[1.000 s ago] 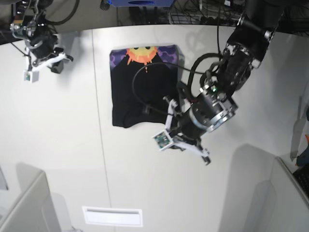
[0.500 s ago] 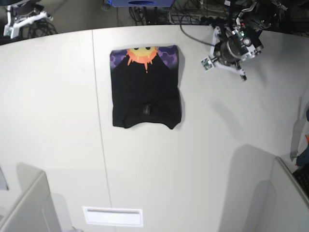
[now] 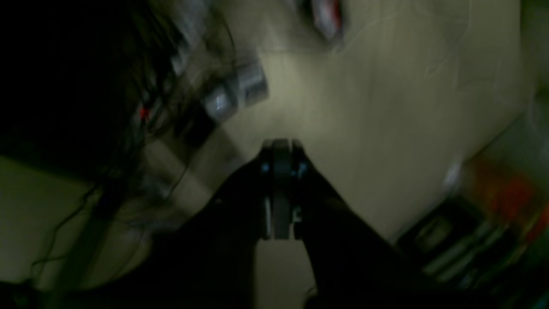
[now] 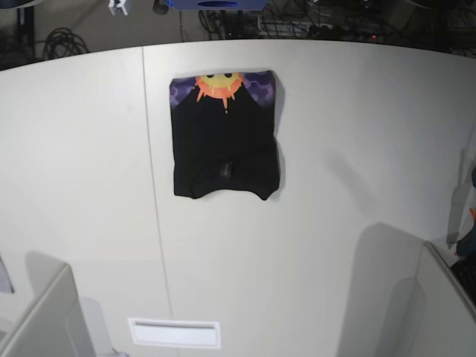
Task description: Fold the T-shirt properly
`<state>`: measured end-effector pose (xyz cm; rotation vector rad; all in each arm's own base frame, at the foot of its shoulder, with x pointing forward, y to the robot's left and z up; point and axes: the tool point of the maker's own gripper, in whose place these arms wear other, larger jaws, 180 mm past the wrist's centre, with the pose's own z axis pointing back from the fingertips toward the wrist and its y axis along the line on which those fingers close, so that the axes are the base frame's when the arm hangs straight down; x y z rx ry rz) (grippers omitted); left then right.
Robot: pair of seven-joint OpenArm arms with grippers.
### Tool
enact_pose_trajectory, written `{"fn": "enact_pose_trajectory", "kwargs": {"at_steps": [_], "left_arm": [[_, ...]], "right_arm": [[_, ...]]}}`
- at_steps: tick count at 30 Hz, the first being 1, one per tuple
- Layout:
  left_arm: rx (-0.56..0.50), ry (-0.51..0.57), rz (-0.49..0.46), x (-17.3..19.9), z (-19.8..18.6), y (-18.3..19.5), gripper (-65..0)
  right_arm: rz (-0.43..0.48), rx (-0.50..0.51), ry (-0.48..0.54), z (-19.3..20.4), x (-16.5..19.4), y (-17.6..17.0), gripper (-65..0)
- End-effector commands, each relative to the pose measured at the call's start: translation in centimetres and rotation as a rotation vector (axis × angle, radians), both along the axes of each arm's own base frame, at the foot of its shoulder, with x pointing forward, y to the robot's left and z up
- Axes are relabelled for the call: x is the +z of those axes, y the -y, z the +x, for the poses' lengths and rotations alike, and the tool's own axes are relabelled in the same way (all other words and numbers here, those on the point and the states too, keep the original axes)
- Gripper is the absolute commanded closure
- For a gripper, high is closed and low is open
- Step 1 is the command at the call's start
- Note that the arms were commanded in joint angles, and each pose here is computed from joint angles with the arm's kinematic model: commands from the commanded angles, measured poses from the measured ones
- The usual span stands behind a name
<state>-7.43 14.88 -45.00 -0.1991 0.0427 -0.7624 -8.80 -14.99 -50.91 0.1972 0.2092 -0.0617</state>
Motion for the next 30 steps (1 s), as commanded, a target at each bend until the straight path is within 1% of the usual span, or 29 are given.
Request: {"fn": "enact_pose_trajectory", "kwargs": {"at_steps": [1, 3, 4, 7, 9, 12, 13, 15, 17, 18, 19, 20, 21, 22, 25, 28, 30], "left_arm": [[0.041, -0.028, 0.031, -0.5, -1.4, -0.3, 0.0], [0.156, -0.055, 0.070, -2.5, -3.5, 0.0, 0.0], [0.188, -0.063, 0.090, -3.6, -4.7, 0.0, 0.0], [0.208, -0.091, 0.157, -7.3, -8.9, -0.2, 0.0], [0.212, -0.117, 0.215, -10.3, -11.7, -0.4, 0.0], [0.197, -0.112, 0.282, -14.0, -13.9, -1.5, 0.0], [0.188, -0.096, 0.287, -15.1, -13.9, -2.1, 0.0], [0.179, -0.039, 0.289, -17.0, -13.0, -3.4, 0.0], [0.169, 0.022, 0.281, -17.9, -11.5, -4.4, 0.0], [0.167, 0.062, 0.268, -18.2, -10.0, -4.6, 0.0], [0.168, 0.157, 0.207, -19.0, -6.2, -3.2, 0.0], [0.168, 0.208, 0.178, -19.4, -3.9, -2.4, 0.0], [0.170, 0.233, 0.174, -19.6, -2.5, -2.5, 0.0], [0.169, 0.246, 0.176, -19.7, -1.7, -2.7, 0.0], [0.151, 0.226, 0.248, -19.4, -1.9, -6.4, 0.0], [0.145, 0.240, 0.267, -19.3, -1.2, -7.9, 0.0], [0.145, 0.255, 0.264, -19.2, -0.6, -8.2, 0.0]], "right_arm": [[-0.003, 0.030, 0.005, 0.1, -0.9, -0.2, 0.0], [0.007, 0.073, -0.027, -1.5, -3.2, -0.9, 0.0], [0.013, 0.088, -0.031, -1.9, -4.3, -1.2, 0.0], [0.022, 0.122, -0.074, -4.0, -6.9, -1.8, 0.0], [0.006, 0.135, -0.118, -6.1, -8.8, -1.5, 0.0], [0.000, 0.143, -0.143, -8.3, -11.0, -2.6, 0.0], [-0.004, 0.150, -0.126, -8.6, -11.7, -3.0, 0.0], [0.001, 0.179, -0.047, -8.1, -12.8, -4.3, 0.0], [0.002, 0.201, 0.038, -7.4, -13.4, -5.1, 0.0], [0.002, 0.211, 0.072, -7.0, -13.5, -5.5, 0.0], [0.001, 0.203, 0.104, -6.4, -13.6, -5.9, 0.0], [0.001, 0.191, 0.123, -5.8, -13.7, -6.4, 0.0], [0.000, 0.176, 0.141, -4.9, -13.8, -6.6, 0.0], [-0.001, 0.163, 0.155, -4.2, -14.0, -6.8, 0.0], [-0.013, 0.121, 0.181, -2.5, -14.3, -6.7, 0.0], [-0.014, 0.109, 0.190, -2.0, -14.3, -6.8, 0.0], [-0.016, 0.106, 0.207, -0.9, -14.5, -6.8, 0.0]]}}
